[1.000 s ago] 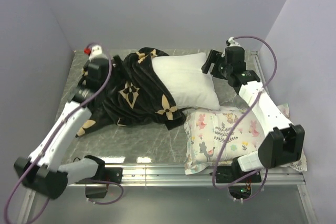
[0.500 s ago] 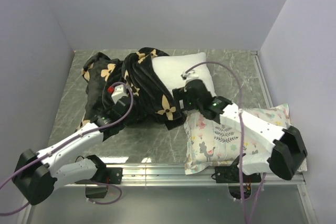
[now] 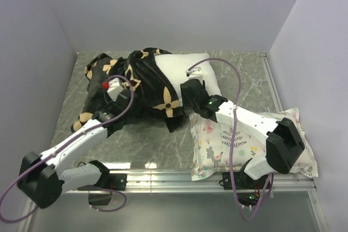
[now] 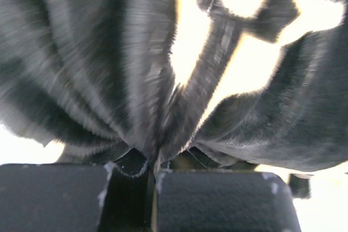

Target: Remove the pillowcase from the pillow

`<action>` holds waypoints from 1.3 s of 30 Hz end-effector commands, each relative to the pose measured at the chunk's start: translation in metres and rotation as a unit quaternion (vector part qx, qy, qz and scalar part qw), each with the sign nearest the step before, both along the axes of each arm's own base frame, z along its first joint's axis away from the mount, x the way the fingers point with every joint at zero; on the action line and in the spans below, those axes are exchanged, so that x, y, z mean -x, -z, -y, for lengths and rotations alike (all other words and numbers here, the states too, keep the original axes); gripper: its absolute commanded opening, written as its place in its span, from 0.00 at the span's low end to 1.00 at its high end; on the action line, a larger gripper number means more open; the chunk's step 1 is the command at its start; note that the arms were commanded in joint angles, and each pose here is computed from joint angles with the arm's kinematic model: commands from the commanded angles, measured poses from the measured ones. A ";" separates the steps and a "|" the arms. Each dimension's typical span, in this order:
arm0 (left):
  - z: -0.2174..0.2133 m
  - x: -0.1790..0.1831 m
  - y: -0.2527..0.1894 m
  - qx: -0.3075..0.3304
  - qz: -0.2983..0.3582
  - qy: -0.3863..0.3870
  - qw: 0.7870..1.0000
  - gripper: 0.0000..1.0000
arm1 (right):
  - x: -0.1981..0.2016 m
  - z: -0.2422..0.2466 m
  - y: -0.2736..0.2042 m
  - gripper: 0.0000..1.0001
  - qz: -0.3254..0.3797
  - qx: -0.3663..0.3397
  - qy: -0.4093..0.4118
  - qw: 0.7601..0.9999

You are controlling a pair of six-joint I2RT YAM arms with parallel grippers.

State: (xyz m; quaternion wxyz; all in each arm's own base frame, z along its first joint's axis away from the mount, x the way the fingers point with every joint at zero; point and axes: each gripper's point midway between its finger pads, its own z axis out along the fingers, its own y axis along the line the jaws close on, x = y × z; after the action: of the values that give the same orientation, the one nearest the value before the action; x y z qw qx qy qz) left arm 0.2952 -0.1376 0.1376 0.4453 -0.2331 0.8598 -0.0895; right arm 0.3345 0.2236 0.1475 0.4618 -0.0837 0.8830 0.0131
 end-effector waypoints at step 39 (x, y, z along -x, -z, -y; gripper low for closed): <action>-0.172 -0.014 -0.208 -0.096 0.148 -0.157 0.972 0.00 | -0.055 0.099 -0.240 0.00 0.124 -0.019 0.136 0.983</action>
State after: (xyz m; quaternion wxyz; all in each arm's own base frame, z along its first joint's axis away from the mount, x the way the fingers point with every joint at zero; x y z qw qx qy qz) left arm 0.3113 -0.0284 0.3197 0.5666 -0.2619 0.7792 -0.0567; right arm 0.3821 0.2281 0.3479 0.5393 -0.0539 0.8383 0.0588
